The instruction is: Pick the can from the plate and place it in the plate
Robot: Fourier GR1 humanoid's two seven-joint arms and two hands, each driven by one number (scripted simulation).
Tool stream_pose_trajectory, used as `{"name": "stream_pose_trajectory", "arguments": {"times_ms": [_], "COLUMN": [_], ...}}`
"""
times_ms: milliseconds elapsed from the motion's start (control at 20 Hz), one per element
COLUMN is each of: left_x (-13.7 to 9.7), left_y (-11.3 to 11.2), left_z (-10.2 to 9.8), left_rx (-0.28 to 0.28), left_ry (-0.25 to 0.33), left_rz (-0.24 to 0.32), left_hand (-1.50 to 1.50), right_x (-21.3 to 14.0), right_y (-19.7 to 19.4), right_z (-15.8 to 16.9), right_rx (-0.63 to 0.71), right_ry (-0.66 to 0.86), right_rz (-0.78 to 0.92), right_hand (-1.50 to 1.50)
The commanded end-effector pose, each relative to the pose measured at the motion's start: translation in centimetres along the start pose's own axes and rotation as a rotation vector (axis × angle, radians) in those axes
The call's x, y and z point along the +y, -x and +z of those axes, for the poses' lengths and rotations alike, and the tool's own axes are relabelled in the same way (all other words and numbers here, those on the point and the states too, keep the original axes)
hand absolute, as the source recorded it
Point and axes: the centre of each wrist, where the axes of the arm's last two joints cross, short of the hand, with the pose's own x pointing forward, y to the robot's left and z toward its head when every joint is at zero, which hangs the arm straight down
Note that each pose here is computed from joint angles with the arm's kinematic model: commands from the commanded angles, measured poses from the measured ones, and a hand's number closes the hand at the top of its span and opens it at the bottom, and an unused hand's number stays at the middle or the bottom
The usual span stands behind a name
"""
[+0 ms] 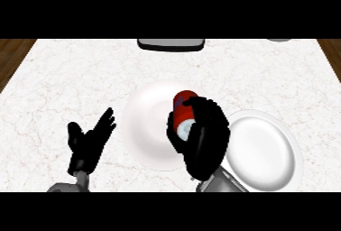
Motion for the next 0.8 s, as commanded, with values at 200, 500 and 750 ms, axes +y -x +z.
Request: {"name": "stream_pose_trajectory", "arguments": {"times_ms": [200,500,750], "left_x": [0.8,0.6,0.0], "left_y": [0.4,-0.2,0.0], "left_z": [0.0,-0.5,-0.5], "left_rx": [0.007,-0.018,-0.009], "left_ry": [-0.017,0.027,0.029], "left_rz": [0.016,-0.014,-0.003], "left_hand": [0.0,0.0,0.0], "right_x": [3.0,6.5,8.5], "right_y": [1.5,5.6,5.4], "right_z": [-3.2,-2.3,-3.0], "right_rx": [0.265,0.486,0.446], "right_ry": [0.075,-0.253,-0.249], "right_rz": [-0.115,0.07,-0.088], "right_hand": [1.5,-1.5,-1.5]}}
